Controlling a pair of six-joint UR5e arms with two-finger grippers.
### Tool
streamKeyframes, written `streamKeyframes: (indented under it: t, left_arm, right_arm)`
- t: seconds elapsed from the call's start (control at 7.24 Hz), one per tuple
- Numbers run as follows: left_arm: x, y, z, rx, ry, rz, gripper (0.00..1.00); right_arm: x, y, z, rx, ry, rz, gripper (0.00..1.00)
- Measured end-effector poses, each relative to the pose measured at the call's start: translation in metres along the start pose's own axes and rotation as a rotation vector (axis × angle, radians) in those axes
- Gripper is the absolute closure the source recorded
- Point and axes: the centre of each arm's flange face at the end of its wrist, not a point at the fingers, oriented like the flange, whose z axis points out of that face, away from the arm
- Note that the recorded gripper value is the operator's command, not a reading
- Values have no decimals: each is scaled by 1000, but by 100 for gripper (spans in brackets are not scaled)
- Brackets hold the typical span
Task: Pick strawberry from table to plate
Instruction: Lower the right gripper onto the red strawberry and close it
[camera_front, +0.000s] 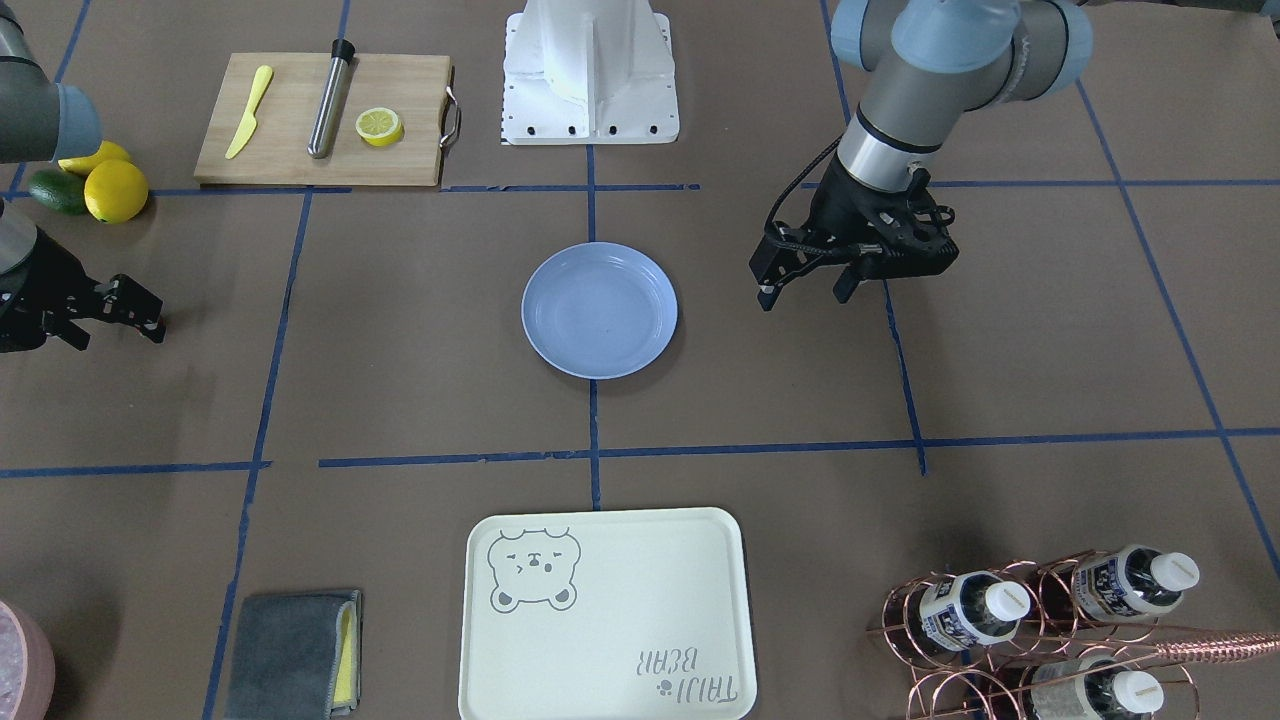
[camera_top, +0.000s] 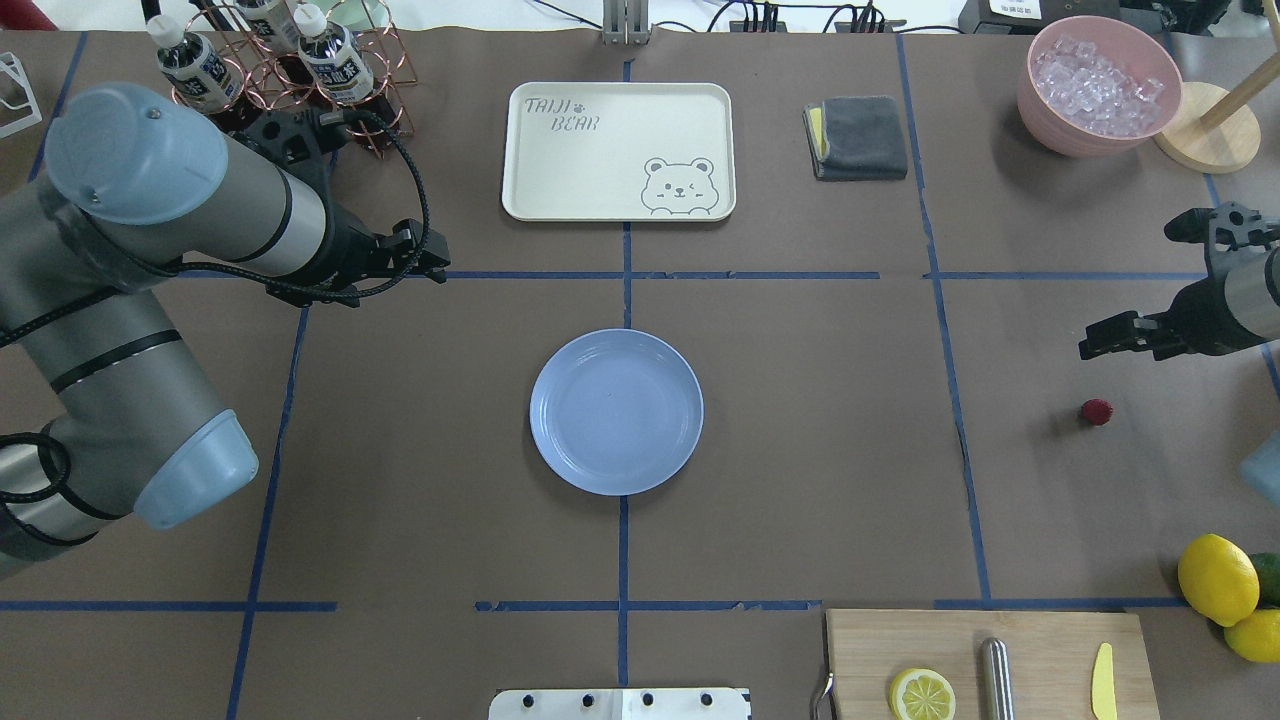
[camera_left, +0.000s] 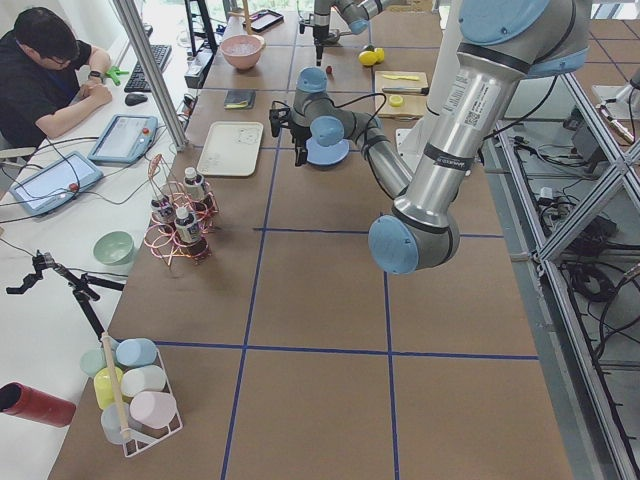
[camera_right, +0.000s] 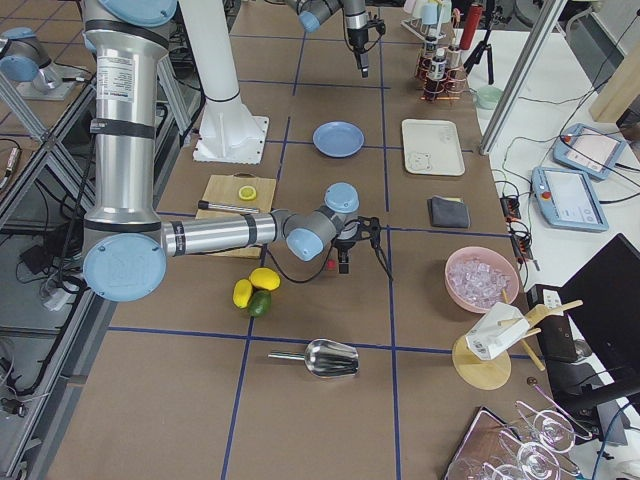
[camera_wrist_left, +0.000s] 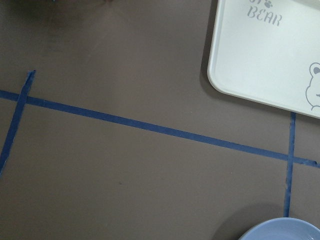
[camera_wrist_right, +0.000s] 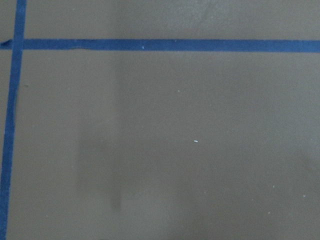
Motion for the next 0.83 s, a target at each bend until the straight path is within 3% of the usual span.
streamKeyframes:
  t: [0.41, 0.83]
  left_arm:
    - [-2, -1, 1, 0, -4, -2, 0]
    - [-3, -1, 2, 0, -6, -3, 0]
  right_arm:
    - [-4, 18, 20, -25, 40, -26, 5]
    - [3, 29, 19, -37, 48, -26, 24]
